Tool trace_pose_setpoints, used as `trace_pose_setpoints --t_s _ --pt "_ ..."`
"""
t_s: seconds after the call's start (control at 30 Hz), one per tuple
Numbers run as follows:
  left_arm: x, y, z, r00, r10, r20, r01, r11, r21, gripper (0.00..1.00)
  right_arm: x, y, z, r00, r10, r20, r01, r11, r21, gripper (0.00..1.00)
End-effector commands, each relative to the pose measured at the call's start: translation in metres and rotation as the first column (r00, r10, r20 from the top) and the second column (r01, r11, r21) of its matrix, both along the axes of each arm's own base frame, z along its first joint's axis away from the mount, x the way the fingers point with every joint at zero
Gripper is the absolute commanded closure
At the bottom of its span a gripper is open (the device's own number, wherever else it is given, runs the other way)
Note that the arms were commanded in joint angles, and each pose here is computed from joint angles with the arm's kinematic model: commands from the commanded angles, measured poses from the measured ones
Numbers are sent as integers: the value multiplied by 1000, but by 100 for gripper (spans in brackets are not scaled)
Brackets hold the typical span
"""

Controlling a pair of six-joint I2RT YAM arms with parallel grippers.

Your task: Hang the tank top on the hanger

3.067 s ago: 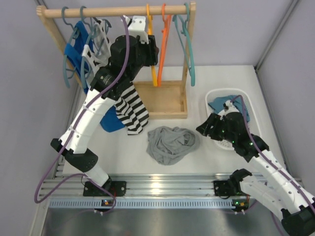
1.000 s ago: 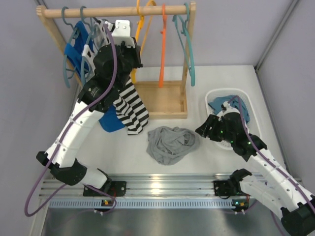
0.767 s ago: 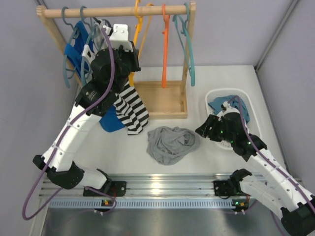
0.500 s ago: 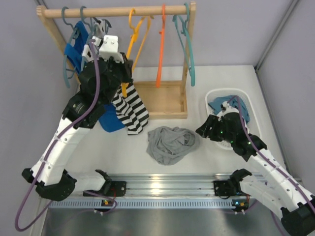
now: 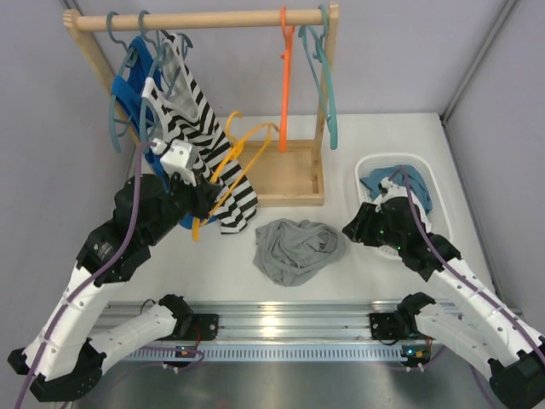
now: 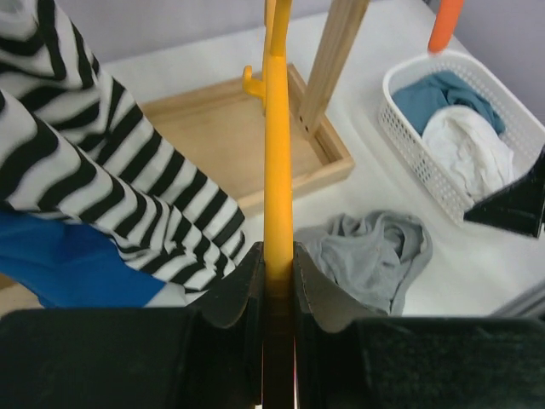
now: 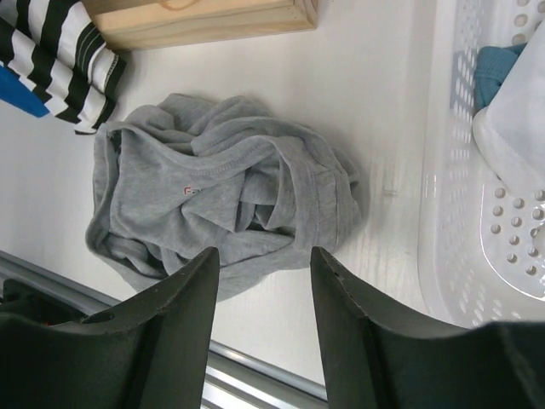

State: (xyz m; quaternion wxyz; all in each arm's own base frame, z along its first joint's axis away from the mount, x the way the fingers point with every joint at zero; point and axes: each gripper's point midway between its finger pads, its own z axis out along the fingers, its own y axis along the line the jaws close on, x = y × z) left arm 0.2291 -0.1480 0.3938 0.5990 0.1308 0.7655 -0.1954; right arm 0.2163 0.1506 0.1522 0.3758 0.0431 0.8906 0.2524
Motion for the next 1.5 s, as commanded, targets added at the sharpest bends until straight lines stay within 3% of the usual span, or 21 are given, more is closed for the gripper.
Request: trace_pose_setpoints --t_s 0.0,0.2,0.53,1.3,1.47 --pt "-32 -5 -39 989 -91 -117 85 995 -54 100 1 5 -3 999 23 30 -22 999 -29 56" --pt "-68 -17 -90 940 -233 -251 215 972 -97 100 0 10 -29 1000 6 -6 -7 994 -112 64" --pt "-112 -32 -102 842 -440 -312 410 898 -160 100 7 13 -54 999 -23 -31 16 980 -197 65" --pt "-113 -43 -129 785 -476 -396 451 878 -161 100 28 35 -51 999 -34 4 33 953 -301 62" --pt "-112 -46 -130 779 -484 -399 457 873 -168 100 28 29 -59 998 -58 -11 51 939 -339 68"
